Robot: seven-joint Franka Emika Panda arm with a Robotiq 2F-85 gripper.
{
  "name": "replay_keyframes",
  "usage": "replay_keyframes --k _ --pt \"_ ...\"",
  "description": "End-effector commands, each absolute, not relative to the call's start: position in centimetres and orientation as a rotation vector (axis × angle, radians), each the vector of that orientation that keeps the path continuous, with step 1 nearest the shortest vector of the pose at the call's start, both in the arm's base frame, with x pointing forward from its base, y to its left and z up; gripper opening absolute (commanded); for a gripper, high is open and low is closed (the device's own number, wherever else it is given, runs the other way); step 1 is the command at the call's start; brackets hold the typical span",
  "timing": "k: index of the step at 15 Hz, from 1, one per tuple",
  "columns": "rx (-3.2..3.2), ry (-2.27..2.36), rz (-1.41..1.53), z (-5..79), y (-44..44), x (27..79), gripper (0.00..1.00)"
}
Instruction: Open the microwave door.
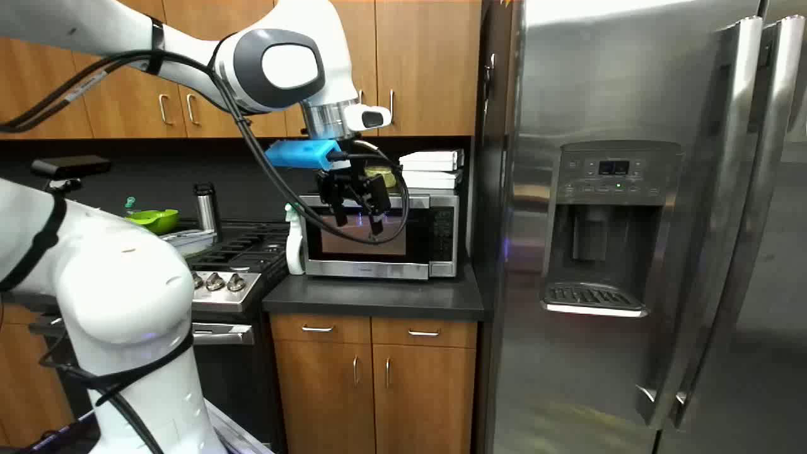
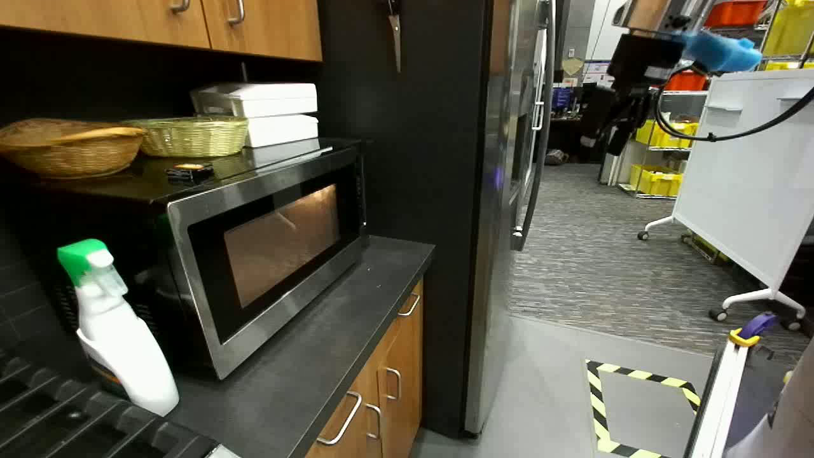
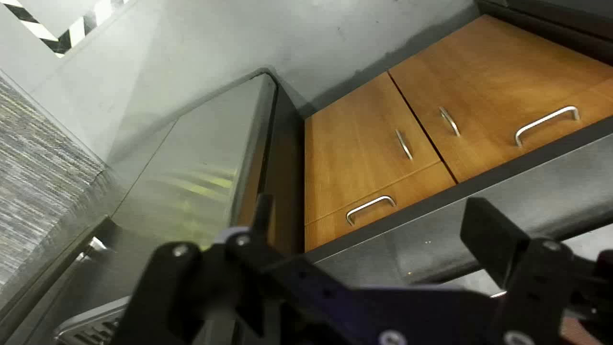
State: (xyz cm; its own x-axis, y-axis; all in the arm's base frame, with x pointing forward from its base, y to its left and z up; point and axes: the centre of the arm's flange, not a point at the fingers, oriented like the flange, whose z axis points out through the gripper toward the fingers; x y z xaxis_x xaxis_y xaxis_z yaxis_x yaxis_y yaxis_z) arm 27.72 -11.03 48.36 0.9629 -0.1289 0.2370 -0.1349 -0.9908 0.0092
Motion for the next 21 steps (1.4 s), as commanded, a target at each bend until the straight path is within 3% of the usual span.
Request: replay_keyframes --k 1,21 --pt "3.087 -0.208 0.370 48.4 -11.0 27.7 1.00" --pt "3.080 -0.028 0.382 48.5 -5.8 32.2 1.00"
